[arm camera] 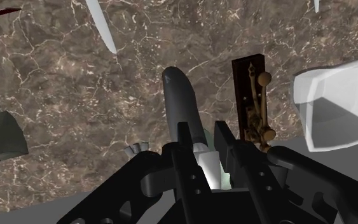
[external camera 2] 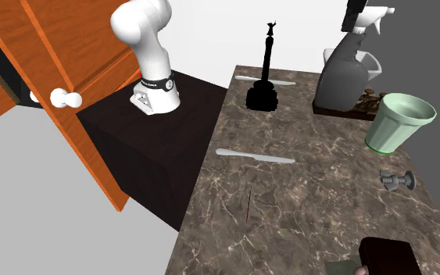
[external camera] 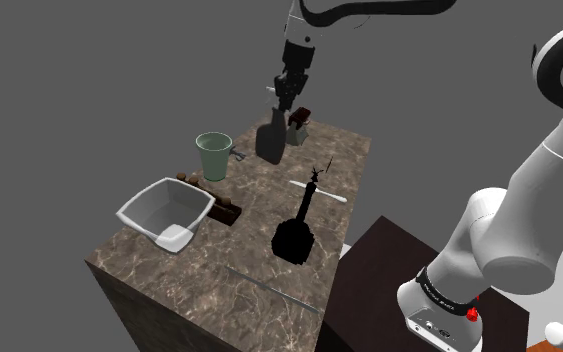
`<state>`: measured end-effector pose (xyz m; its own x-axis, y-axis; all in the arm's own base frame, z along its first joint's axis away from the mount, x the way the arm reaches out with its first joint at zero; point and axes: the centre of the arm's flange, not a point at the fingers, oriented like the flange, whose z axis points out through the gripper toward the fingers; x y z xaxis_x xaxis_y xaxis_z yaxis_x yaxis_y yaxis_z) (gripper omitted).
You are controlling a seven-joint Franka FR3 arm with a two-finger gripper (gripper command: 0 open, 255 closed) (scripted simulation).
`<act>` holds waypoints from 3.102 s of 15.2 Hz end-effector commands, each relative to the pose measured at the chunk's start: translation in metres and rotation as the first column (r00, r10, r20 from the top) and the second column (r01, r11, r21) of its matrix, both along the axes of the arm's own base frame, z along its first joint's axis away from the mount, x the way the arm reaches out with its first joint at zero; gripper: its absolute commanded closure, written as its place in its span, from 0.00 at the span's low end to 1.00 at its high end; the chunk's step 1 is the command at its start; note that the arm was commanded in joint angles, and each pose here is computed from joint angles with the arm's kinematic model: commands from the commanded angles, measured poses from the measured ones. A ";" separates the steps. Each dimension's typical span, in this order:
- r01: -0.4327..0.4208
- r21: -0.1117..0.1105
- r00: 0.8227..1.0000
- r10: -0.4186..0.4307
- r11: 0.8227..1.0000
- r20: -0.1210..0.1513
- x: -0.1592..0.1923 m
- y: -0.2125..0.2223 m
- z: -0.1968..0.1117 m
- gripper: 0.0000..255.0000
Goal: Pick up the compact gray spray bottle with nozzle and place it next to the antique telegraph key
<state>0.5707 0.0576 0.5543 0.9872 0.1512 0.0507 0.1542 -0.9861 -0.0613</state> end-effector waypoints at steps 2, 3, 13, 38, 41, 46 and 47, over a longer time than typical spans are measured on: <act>0.000 0.000 1.000 0.000 1.000 0.001 0.000 -0.001 -0.015 1.00; 0.000 0.000 1.000 0.000 1.000 0.001 0.000 -0.001 -0.020 1.00; 0.000 0.000 1.000 0.000 1.000 0.001 0.000 -0.001 -0.073 1.00; 0.000 0.000 1.000 0.000 1.000 0.001 -0.001 -0.001 -0.112 0.00; 0.000 0.000 1.000 0.000 1.000 0.001 -0.002 -0.004 -0.075 0.00; 0.000 0.000 1.000 0.000 1.000 0.001 -0.002 -0.004 -0.075 0.00; 0.000 0.000 1.000 0.000 1.000 0.001 -0.002 -0.004 -0.075 0.00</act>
<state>0.5683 0.0537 0.4792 0.9872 0.1512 0.0515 0.1542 -0.9861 -0.0612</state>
